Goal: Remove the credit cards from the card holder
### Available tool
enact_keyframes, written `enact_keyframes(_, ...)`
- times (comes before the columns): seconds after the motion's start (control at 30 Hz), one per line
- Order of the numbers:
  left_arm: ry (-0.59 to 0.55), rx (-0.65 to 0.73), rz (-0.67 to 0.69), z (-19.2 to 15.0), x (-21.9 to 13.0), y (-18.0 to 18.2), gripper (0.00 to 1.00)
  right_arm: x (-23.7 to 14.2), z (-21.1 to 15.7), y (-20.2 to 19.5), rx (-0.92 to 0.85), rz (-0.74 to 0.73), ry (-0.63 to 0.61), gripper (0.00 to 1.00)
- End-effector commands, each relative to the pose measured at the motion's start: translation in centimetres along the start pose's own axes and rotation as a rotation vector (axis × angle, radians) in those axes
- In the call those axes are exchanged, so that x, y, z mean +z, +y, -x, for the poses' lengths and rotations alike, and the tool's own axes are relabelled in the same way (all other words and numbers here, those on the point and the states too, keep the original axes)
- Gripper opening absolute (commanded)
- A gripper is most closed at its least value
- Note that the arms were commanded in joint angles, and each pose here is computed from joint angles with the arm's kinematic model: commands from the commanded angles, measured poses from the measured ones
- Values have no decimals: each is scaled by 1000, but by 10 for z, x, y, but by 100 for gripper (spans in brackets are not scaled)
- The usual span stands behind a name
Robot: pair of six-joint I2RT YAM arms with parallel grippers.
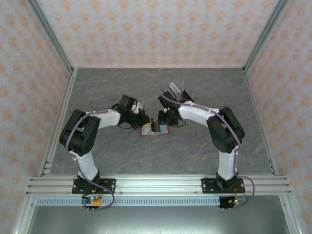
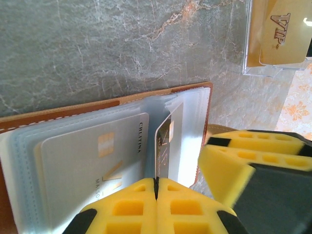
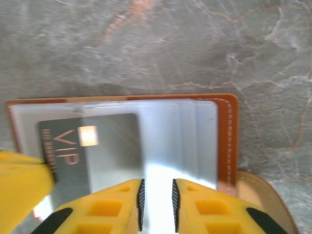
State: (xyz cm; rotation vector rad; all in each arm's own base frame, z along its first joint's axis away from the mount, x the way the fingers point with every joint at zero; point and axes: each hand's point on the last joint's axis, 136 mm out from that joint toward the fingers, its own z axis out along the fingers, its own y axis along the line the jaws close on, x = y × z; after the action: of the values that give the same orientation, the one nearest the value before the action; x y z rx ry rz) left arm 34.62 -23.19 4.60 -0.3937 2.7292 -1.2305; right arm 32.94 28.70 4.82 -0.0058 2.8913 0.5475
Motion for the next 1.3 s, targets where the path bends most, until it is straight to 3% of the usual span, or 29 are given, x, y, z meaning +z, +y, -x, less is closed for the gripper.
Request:
enact_keyframes(0.0,-10,-2,15,2,-6,3,2,-7,0,16,-17,81,1,25)
enact_keyframes(0.7,19,-24,-34,3,7,-7,19,27,-17,1,1,25,111,23)
enact_keyframes(0.83,21,-27,-29,4,10,-6,18,27,-17,0,2,19,111,23)
enact_keyframes(1.03,-4,-23,-8,8,6,-6,7,27,-17,-6,6,-4,107,23)
enact_keyframes(1.27,-51,22,104,9,-23,2,2,17,-10,-14,17,-32,49,22)
